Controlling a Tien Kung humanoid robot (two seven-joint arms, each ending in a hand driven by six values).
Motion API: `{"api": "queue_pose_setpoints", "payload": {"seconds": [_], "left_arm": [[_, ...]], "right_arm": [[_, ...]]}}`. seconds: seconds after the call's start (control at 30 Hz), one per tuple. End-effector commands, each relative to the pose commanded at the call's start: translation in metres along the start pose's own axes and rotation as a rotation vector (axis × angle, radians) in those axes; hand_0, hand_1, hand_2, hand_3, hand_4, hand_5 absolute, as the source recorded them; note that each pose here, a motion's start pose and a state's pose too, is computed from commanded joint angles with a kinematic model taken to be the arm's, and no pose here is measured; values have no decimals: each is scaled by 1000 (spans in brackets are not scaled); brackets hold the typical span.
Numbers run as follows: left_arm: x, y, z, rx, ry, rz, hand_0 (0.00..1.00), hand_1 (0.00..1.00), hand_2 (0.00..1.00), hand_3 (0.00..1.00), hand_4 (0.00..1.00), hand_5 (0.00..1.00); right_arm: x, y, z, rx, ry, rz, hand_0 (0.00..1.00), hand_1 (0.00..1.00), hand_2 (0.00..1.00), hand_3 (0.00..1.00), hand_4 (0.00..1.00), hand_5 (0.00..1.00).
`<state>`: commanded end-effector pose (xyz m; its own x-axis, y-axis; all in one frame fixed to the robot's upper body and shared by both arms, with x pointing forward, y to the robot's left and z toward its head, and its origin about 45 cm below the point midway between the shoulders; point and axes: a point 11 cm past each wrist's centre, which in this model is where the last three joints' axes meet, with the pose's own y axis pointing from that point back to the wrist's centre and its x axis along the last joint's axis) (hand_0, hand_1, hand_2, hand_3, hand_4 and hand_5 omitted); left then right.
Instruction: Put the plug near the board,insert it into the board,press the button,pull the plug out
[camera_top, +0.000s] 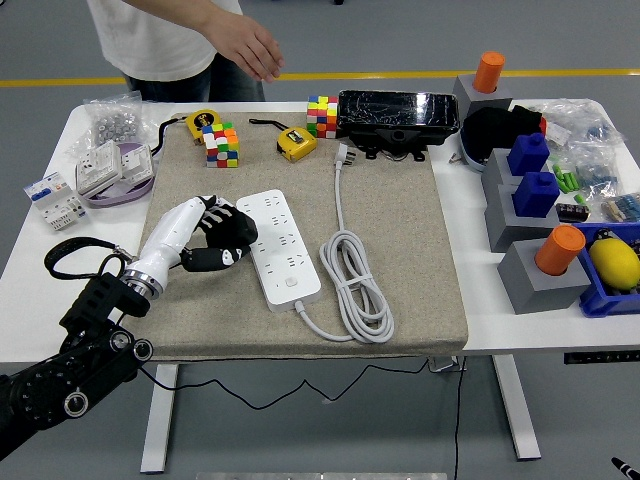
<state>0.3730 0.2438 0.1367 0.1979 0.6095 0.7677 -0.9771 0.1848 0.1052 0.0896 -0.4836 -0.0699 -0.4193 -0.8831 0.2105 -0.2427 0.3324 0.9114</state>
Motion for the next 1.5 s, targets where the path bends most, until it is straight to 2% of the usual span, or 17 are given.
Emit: {"api": "queue_pose_setpoints", "payload": {"seconds": [0.8, 0.83, 1.0, 1.03, 1.2, 1.23, 1.4, 1.43, 1.5], "left_arm": [[-9, -1, -1, 16, -34, -40, 421, 436, 474, 539, 606, 2], [-10, -1, -1, 16, -33, -43, 451, 482, 513, 558, 652, 2], [-12, 0, -1, 21, -30, -59, 451, 482, 513, 558, 652, 2], [-12, 0, -2, 22, -29, -61, 555, 641, 558, 571, 861, 60], [-13, 0, -2, 27, -24, -66, 555, 641, 558, 571, 861, 60], [-13, 0, -2, 27, -25, -67, 589, 679, 590, 601, 934, 130], [-13, 0, -2, 24, -23, -66, 589, 679, 590, 601, 934, 130], [-13, 0, -2, 23, -21, -66, 591, 692, 656, 696, 998, 262], [-13, 0, -1, 14, -7, -64, 591, 692, 656, 696, 998, 262]], "right_arm": [[-3, 0, -1, 2, 4, -4, 569, 664, 676, 603, 976, 476], [-2, 0, -1, 1, 5, -4, 567, 664, 676, 604, 976, 476], [-2, 0, 0, -1, 7, -5, 567, 664, 676, 604, 976, 476], [-2, 0, 0, -1, 7, -5, 569, 664, 676, 604, 976, 476], [-2, 0, -1, 1, 7, -4, 569, 664, 676, 604, 976, 476], [-2, 0, -1, 1, 7, -5, 569, 664, 676, 602, 976, 476], [-2, 0, -1, 1, 6, -4, 569, 664, 676, 602, 976, 476], [-2, 0, -1, 0, 7, -4, 569, 664, 676, 602, 975, 476], [-1, 0, 0, -1, 7, -4, 569, 664, 676, 602, 975, 476]]}}
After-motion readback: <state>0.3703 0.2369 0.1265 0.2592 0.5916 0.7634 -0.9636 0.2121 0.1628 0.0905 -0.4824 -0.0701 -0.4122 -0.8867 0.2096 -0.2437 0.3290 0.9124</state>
